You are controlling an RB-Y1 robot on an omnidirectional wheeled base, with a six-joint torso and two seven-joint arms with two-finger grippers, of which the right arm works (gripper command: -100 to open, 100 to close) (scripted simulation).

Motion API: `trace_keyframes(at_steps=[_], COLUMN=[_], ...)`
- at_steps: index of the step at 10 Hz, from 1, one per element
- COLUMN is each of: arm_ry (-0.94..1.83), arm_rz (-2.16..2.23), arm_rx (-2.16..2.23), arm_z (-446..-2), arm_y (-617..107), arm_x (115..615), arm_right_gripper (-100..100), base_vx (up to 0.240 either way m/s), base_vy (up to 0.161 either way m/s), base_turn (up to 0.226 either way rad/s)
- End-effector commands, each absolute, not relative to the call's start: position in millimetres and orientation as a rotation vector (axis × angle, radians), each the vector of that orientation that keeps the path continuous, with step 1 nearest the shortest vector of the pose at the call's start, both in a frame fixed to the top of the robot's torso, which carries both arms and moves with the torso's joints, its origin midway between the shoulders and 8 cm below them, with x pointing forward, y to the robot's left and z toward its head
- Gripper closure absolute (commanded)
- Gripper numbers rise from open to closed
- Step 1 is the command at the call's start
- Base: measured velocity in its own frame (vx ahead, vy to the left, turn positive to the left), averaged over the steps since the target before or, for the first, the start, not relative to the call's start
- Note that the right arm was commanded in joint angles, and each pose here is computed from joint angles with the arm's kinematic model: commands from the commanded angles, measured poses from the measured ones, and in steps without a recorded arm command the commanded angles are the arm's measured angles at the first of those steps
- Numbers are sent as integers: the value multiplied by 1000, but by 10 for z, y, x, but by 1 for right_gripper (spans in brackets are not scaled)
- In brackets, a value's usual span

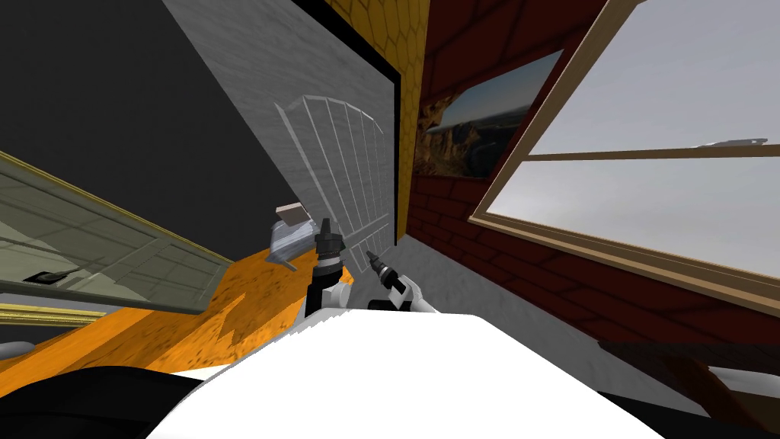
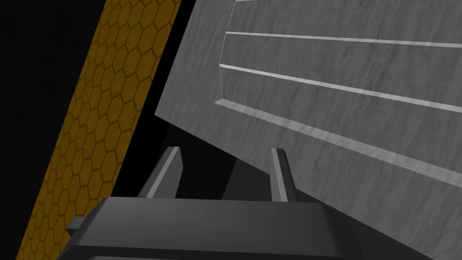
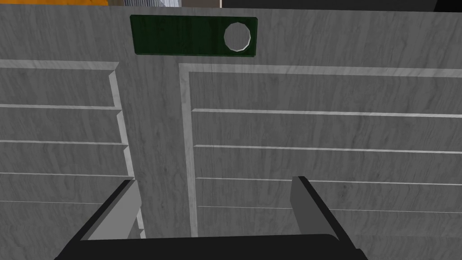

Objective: Pull the door open

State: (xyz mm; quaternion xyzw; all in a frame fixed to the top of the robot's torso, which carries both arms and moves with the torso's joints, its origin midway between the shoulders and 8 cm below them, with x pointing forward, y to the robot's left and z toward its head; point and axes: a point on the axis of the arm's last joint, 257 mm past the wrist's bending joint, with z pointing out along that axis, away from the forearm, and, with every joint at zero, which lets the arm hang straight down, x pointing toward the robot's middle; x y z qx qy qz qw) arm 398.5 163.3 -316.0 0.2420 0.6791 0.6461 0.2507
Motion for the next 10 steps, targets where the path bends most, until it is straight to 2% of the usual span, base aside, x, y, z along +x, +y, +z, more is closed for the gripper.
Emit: trace_keyframes(at_steps=[1,3,4,10], arm_ry=[1848,1848,1860,1917], arm_rz=[1759,1759,1733,1603], arm_rx=[659,659,653,622], arm_z=[-3160,-3160,-3236,-3582], arm_y=[1633,1633,1529,968], arm_x=[3985,3985,4007,4116], arm_right_gripper=[-100,-100,-100,-100], base_vx=[-10,-14,-21,-42], base_vy=[-9,11,-131,-205], base_turn=[-32,24,1,10])
